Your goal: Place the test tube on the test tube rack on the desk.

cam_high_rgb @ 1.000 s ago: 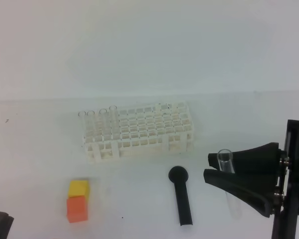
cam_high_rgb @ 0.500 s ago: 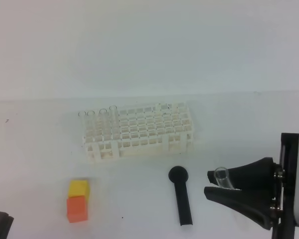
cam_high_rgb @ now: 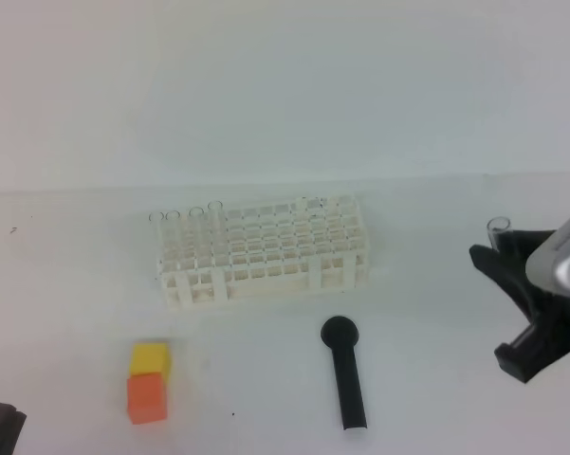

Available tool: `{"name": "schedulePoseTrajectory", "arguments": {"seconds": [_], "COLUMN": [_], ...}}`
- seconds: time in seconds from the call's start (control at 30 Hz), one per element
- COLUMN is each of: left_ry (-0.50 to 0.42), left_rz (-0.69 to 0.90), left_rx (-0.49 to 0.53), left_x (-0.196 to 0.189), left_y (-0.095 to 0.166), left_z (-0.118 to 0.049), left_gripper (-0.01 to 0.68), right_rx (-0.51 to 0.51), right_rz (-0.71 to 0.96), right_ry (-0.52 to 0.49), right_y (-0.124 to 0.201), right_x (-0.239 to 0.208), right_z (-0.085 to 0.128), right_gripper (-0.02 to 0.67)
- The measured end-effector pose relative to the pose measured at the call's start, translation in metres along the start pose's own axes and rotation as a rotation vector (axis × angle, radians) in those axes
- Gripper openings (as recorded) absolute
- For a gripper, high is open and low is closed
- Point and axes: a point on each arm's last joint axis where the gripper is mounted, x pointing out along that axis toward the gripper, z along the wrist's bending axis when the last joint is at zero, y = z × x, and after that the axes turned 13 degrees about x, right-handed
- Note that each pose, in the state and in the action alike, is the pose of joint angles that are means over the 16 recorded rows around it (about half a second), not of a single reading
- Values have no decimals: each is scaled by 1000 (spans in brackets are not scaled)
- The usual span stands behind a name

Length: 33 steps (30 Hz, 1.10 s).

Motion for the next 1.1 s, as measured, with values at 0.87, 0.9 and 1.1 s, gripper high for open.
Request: {"name": "schedulePoseTrajectory", "arguments": {"seconds": [0.87,0.9,1.1], "left_ry": [0,0,0], "left_rz": [0,0,0], "left_rx": [0,0,0], "left_x": [0,0,0], "left_y": [0,0,0], "left_z": [0,0,0], "left_gripper": [-1,-1,-1], "right_rx": [62,64,68], "right_rz": [-255,-262,-309], "right_ry": [-36,-40,-70], "right_y": [-17,-18,-23], "right_x": [110,113,136], "right_z": [57,59,68], "right_gripper": [121,121,121]}}
